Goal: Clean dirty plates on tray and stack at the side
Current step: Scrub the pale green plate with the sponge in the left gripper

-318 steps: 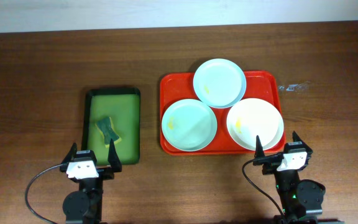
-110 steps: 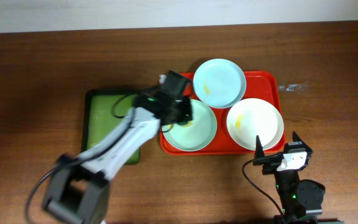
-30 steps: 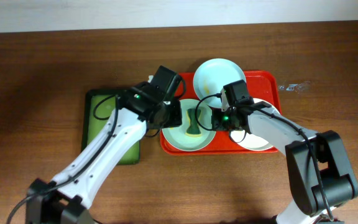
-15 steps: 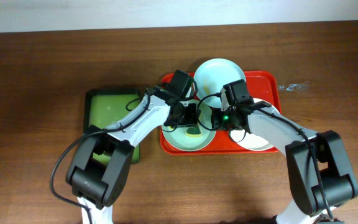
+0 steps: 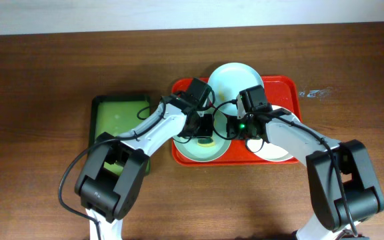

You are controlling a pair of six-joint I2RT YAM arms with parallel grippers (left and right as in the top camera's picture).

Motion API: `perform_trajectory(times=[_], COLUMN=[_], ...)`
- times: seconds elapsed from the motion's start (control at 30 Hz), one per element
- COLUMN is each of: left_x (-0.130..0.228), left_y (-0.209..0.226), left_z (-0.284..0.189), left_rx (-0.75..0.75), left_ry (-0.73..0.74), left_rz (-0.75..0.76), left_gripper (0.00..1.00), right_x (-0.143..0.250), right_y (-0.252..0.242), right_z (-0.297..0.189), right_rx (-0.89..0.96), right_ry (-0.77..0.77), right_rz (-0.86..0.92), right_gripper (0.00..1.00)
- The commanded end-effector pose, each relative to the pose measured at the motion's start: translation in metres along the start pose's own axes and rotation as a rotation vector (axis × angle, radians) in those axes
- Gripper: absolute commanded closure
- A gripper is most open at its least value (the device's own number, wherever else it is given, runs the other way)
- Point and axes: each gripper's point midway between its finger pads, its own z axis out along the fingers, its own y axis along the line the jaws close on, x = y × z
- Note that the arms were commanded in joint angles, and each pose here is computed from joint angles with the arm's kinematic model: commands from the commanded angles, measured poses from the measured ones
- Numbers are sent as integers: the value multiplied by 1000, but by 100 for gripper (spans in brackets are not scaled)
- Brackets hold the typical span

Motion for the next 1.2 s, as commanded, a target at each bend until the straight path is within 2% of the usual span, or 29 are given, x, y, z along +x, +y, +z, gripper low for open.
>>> perform_trajectory(times=[0.0, 0.07, 0.13, 0.2, 0.3, 0.37, 0.47, 0.67, 0.73, 0.87, 0.93, 0.97, 1.17], left_x=[6, 10, 12, 13, 8, 6, 2, -7, -14, -31, -26, -23, 3], left_y=[14, 0, -9, -13, 2, 23, 72, 92, 88, 33, 0, -5, 42], left_z=[8, 9, 11, 12, 11, 8, -10, -24, -28, -33, -27, -26, 1], left_rx=[-63, -7, 1, 0, -92, -206, -494, -594, -563, -261, -44, -12, -190], left_ry=[11, 24, 19, 13, -20, -43, -90, -126, -130, -93, -34, -20, -4], left_rz=[2, 17, 39, 55, 54, 52, 61, 52, 35, 0, -9, -8, -22], left_gripper=[79, 64, 62, 75, 99, 100, 100, 100, 100, 100, 100, 100, 100], right_x=[-8, -8, -8, -8, -8, -8, -8, -8, -8, -8, -9, -10, -10], right_y=[5, 5, 5, 5, 5, 5, 5, 5, 5, 4, 4, 4, 5], right_z=[-1, -1, -1, -1, -1, -1, -1, -1, -1, -1, -1, -1, -1], right_rx=[-12, -12, -12, -12, -12, -12, -12, -11, -11, -7, -6, -7, -7], right_ry=[-12, -12, -12, -12, -12, -12, -12, -12, -13, -14, -18, -19, -20], right_rz=[-10, -10, -10, -10, -9, -9, -10, -10, -10, -10, -11, -11, -11], right_gripper=[92, 92, 92, 92, 92, 92, 92, 92, 92, 92, 92, 92, 92])
